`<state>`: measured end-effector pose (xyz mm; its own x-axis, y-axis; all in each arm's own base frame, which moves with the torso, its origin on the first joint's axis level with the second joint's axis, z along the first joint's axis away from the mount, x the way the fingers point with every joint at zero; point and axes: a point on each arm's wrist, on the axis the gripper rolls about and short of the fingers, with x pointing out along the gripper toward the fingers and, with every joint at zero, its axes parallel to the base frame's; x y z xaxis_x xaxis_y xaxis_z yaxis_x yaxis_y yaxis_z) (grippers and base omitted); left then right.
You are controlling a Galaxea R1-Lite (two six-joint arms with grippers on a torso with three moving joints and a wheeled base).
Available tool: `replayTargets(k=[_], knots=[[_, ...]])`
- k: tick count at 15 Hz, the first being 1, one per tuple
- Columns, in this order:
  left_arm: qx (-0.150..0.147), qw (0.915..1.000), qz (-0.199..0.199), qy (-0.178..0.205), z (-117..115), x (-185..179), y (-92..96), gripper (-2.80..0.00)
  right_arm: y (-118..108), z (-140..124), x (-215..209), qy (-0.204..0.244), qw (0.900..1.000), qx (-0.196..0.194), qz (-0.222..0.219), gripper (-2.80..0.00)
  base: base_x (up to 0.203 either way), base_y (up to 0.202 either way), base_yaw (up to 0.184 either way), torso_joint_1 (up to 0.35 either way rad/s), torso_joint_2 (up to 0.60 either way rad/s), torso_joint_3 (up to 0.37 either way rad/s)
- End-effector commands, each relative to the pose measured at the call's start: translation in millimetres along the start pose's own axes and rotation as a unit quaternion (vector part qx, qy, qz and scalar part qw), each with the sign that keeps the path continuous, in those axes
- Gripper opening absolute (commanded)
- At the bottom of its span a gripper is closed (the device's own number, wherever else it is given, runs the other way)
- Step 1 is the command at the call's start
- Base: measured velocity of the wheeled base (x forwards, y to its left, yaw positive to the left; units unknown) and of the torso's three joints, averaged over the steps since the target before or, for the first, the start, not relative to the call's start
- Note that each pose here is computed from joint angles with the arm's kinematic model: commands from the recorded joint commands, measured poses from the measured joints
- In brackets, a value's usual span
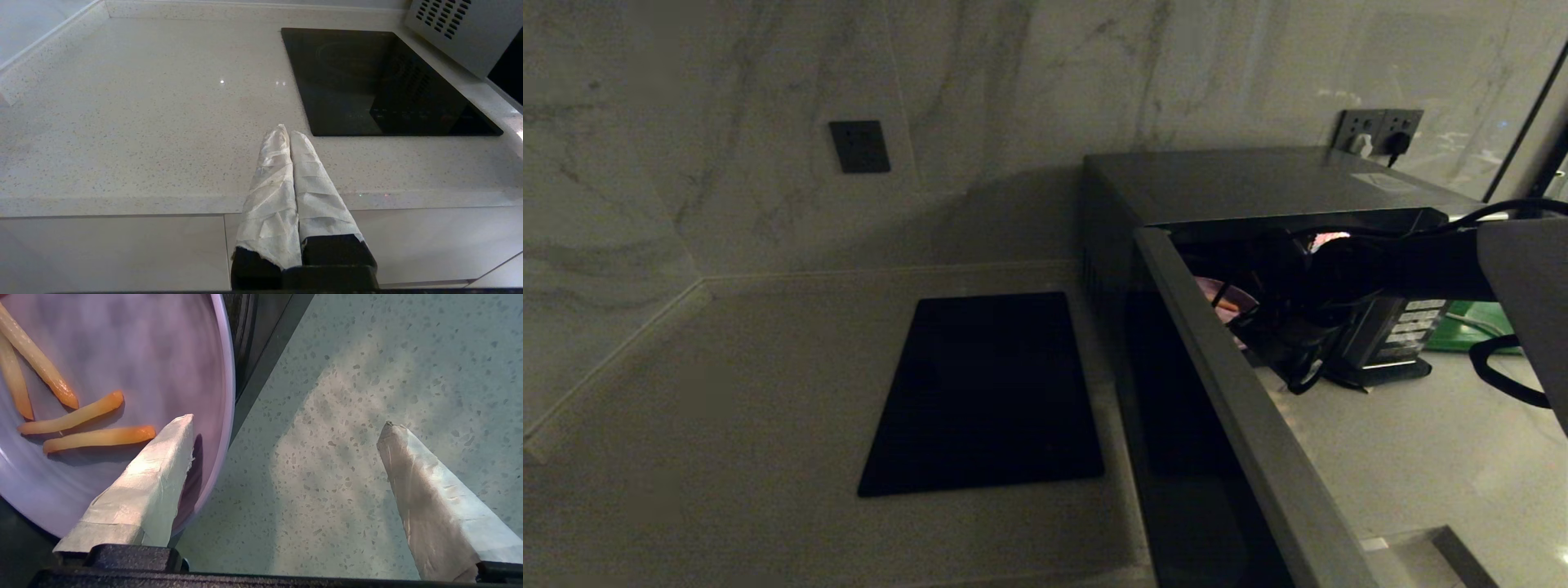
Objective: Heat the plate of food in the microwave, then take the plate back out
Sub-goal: Take the plate out of the microwave
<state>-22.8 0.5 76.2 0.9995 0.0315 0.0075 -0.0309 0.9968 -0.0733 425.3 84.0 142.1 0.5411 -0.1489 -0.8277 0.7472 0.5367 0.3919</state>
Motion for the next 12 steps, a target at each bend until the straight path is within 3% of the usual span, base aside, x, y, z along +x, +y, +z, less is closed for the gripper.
replayTargets(k=[1,12], knots=[[0.000,1.0000,0.000,0.001,0.1,0.1,0.0,-2.80,-0.4,-0.8,1.3,0.003,1.000,0.002,-0.002,0.00,0.000,0.000,0.000,0.000,0.00,0.000],[0.000,1.0000,0.001,0.001,0.1,0.1,0.0,-2.80,-2.0,-2.9,6.2,0.007,1.000,0.001,-0.009,0.00,0.000,0.000,0.000,0.000,0.00,0.000]])
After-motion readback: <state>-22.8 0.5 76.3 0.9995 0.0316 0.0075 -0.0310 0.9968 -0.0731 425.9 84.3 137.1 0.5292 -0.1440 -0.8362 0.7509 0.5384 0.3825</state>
